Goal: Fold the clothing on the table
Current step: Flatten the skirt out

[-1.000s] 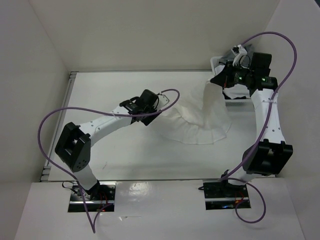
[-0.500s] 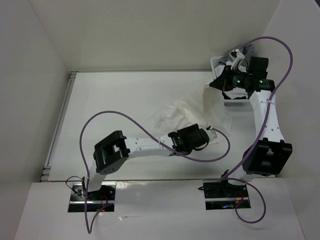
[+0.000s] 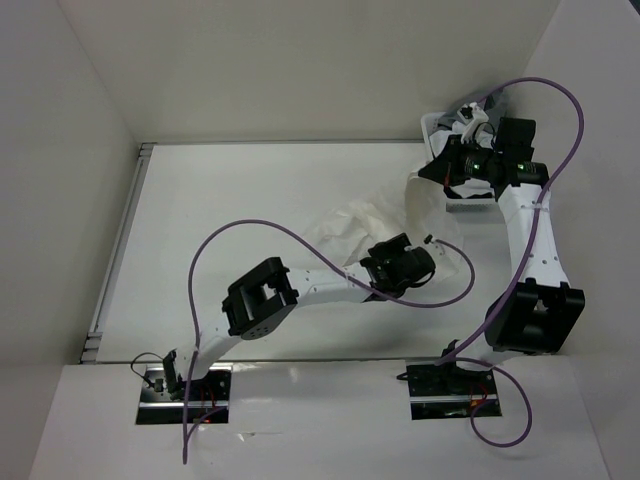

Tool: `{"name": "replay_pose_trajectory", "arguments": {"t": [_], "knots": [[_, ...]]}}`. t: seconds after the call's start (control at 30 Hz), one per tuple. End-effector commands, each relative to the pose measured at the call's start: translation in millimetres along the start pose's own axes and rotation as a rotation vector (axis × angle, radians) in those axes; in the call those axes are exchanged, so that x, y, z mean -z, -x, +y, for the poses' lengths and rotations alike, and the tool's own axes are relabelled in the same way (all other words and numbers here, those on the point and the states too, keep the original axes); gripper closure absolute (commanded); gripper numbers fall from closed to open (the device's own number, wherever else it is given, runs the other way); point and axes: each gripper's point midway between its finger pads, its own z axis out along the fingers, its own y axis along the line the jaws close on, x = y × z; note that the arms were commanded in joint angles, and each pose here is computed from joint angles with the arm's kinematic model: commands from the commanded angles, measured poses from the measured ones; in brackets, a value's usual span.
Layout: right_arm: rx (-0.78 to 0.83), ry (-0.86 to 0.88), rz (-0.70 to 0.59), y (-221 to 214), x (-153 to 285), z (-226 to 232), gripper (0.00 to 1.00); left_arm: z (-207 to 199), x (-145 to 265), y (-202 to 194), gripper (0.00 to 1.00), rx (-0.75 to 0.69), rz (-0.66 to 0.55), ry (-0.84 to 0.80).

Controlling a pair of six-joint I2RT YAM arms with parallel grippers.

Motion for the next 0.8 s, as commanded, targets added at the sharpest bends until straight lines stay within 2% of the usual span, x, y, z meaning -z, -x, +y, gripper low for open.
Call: {"name": "replay_pose_trajectory", "arguments": {"t": [0.0, 0.1, 0.17, 0.23, 0.27, 0.37, 0.4, 0.43, 0.5, 0.53, 0.77], "knots": [[0.077, 0.005, -0.066, 18.2, 11.3, 13.8, 1.00, 3.6, 2.2, 37.8, 0.39, 0.154, -0.053, 0.022], [0.077, -0.005, -0.066, 18.2, 11.4, 12.1, 1.00, -6.6, 6.8, 46.6, 0.36, 0.226, -0.032, -0.052], [0.076, -0.004, -0.065, 16.0, 12.4, 13.3, 1.00, -4.3, 13.8, 63.2, 0.27, 0.285, -0.043, -0.083], [0.089, -0.005, -0.077, 19.4, 14.5, 15.5, 1.00, -7.6, 13.1, 64.6, 0.25, 0.298, -0.029, -0.094], [0.089, -0.014, -0.077, 19.5, 14.6, 13.9, 1.00, -1.6, 19.4, 80.6, 0.25, 0.334, -0.057, -0.107], [0.089, -0.014, -0.077, 19.5, 14.6, 13.9, 1.00, -14.4, 12.4, 74.5, 0.18, 0.359, -0.011, -0.121], [0.089, -0.014, -0.077, 19.5, 14.6, 13.9, 1.00, -9.5, 16.6, 83.8, 0.18, 0.389, -0.012, -0.121], [0.095, -0.014, -0.084, 21.0, 16.9, 16.4, 1.00, -21.7, 6.4, 75.3, 0.16, 0.378, 0.015, -0.122], [0.096, -0.014, -0.084, 21.0, 16.9, 16.4, 1.00, -19.4, 0.8, 61.9, 0.15, 0.373, 0.083, -0.091], [0.097, -0.014, -0.085, 19.6, 18.4, 18.1, 1.00, -20.2, -4.0, 78.9, 0.15, 0.417, 0.042, -0.090], [0.097, -0.030, -0.098, 22.2, 24.4, 14.7, 1.00, -30.1, -7.9, 55.2, 0.15, 0.412, 0.108, -0.043]]}}
